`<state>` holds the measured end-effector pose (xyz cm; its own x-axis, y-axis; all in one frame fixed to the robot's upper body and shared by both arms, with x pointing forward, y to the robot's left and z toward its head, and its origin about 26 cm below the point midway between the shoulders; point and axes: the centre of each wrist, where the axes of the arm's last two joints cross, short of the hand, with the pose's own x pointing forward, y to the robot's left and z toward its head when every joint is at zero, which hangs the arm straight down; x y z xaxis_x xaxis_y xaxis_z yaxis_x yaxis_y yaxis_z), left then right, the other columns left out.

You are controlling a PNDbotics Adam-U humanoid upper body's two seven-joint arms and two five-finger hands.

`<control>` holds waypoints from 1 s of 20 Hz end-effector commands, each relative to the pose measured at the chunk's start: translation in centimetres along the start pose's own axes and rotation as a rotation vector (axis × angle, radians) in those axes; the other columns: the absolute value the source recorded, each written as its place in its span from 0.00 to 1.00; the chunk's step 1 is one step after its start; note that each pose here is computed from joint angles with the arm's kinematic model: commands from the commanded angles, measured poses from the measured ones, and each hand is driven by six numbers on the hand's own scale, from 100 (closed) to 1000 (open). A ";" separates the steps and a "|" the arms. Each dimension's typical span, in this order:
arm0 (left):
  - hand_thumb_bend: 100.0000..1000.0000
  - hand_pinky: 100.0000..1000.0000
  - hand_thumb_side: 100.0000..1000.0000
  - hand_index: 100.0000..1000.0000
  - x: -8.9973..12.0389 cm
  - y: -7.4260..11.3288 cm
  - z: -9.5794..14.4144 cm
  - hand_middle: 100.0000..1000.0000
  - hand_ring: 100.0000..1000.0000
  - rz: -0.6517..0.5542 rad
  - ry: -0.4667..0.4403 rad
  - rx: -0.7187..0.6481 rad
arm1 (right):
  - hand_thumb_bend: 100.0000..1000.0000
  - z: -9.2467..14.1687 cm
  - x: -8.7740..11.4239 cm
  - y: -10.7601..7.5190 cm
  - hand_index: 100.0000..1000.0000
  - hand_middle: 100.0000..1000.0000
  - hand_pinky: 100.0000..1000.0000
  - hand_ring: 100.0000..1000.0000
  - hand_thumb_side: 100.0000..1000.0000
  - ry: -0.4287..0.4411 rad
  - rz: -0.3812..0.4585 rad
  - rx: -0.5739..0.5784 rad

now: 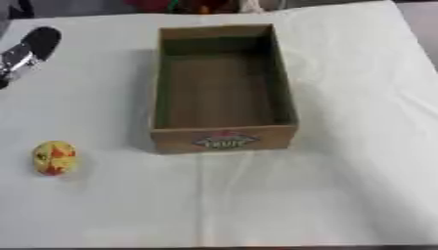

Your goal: Pick up objects on the table and place them in the box.

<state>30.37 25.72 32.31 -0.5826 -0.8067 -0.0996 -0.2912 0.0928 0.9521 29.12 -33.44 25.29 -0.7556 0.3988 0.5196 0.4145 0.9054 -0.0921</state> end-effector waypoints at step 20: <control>0.69 0.64 0.68 0.99 -0.1 -1.7 1.3 0.78 0.79 -0.049 0.010 -0.639 | 0.00 -0.8 0.8 -0.3 0.79 0.60 0.54 0.47 0.75 -0.040 0.012 0.028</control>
<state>30.34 26.02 29.38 -0.5843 -0.8062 -0.0927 0.2031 -0.2558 0.9452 29.16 -33.31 25.35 -0.7579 0.3955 0.5188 0.4055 0.9086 -0.1002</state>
